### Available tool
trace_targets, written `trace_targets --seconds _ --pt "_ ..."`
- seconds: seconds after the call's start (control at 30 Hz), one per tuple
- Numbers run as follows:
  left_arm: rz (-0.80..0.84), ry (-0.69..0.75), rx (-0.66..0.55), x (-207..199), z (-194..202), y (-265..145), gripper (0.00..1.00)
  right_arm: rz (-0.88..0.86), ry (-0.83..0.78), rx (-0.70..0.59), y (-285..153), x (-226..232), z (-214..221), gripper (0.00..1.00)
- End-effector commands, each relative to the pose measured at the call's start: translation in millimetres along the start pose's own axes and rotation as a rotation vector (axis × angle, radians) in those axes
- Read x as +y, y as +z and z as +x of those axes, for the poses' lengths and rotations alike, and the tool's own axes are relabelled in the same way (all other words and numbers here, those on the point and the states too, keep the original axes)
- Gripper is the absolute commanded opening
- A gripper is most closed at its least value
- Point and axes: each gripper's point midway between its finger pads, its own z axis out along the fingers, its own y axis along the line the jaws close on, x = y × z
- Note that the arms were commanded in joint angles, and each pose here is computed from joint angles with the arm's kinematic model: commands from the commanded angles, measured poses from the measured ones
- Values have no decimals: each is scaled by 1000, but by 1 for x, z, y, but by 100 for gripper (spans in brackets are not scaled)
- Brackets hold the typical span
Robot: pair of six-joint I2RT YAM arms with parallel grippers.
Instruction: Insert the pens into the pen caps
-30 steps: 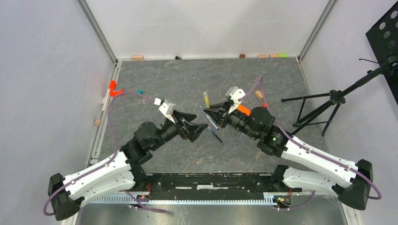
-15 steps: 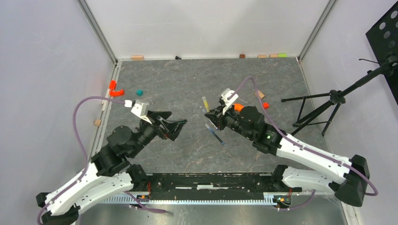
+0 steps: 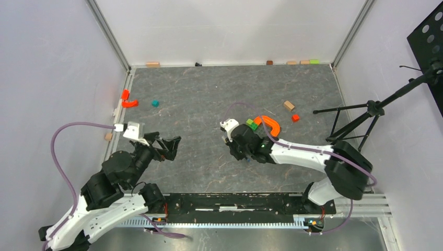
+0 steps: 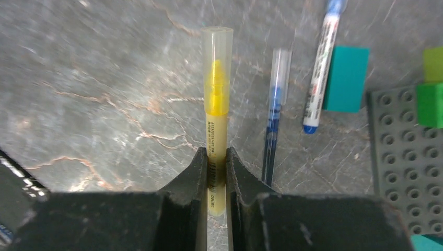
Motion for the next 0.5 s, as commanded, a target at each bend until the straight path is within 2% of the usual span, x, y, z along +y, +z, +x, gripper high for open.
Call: trace_targets --seconds 0.0,0.37,0.47 --pt "-71 110 31 17 12 2 100 35 32 23 16 -1 -8 0" --pt "-68 113 15 20 11 -2 100 123 62 96 47 -21 1 0" --pt "-66 115 15 20 11 -2 100 132 75 108 53 -28 2 5"
